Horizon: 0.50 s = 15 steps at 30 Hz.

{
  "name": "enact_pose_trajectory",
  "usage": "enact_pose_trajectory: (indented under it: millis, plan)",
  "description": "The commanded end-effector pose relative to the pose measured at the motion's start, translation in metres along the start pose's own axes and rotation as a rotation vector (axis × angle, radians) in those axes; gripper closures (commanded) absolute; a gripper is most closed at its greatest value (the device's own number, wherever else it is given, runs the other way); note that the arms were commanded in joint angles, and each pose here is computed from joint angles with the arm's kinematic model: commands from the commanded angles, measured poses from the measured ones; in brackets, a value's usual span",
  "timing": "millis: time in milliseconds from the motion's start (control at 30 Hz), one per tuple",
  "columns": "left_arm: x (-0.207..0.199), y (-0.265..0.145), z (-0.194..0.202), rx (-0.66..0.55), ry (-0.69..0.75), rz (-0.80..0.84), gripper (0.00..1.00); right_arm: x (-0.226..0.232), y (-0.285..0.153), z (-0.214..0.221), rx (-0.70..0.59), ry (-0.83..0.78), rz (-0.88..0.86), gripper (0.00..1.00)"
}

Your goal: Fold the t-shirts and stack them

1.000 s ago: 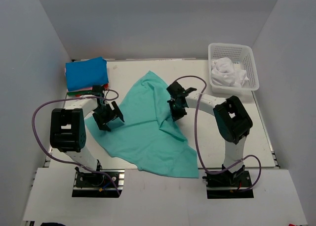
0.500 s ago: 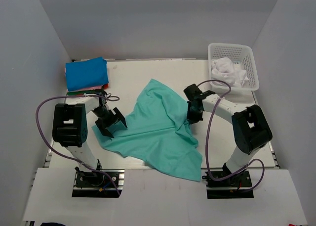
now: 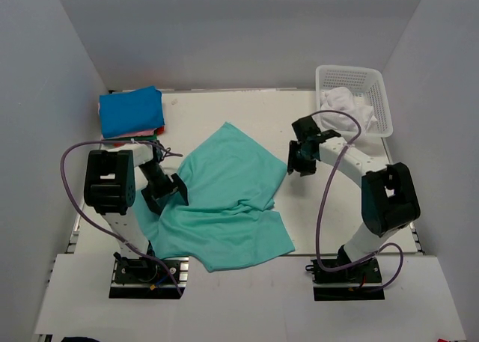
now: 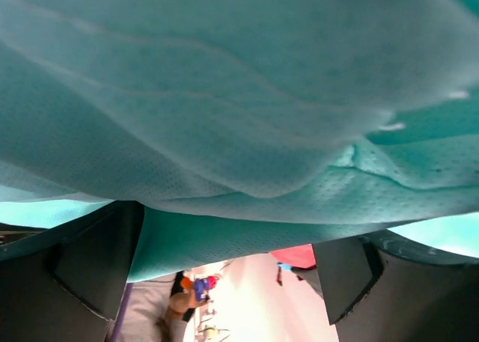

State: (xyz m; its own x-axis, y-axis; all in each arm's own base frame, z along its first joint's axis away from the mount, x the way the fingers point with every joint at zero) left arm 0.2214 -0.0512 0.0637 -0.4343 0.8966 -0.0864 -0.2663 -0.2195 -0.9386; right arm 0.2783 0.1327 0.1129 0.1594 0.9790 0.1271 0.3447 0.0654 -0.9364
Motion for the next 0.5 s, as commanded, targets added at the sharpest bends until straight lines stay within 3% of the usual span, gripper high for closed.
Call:
enact_pose_trajectory:
  millis: [0,67,400,467]
  plan:
    - [0.000,0.005,-0.047,-0.235,0.130,-0.043,0.00,0.039,-0.007,-0.031,-0.056,-0.068,-0.187,0.50]
    - [-0.004,-0.002,-0.052,-0.253,0.143,-0.037,0.00,0.041,0.007,-0.026,0.008,-0.067,-0.194,0.50]
    - [-0.011,-0.015,-0.060,-0.300,0.151,-0.019,0.00,0.050,0.045,-0.029,0.091,-0.043,-0.140,0.48]
    - [-0.014,-0.017,-0.064,-0.317,0.156,-0.002,0.00,0.051,0.048,-0.032,0.079,-0.046,-0.132,0.86]
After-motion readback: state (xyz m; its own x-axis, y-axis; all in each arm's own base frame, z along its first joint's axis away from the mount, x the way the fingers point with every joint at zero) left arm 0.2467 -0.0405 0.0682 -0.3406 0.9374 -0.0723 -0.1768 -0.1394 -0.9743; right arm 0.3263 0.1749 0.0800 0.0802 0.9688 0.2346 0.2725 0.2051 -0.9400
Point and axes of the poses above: each gripper's point midway between its finger pads, its own y axis out along the fingers, its own x axis along the line the jaws close on, z = x × y, the point moved 6 cm from there along -y, back along the fingers, and after that the axes turned 7 degrees about y, right-handed, at the moved point
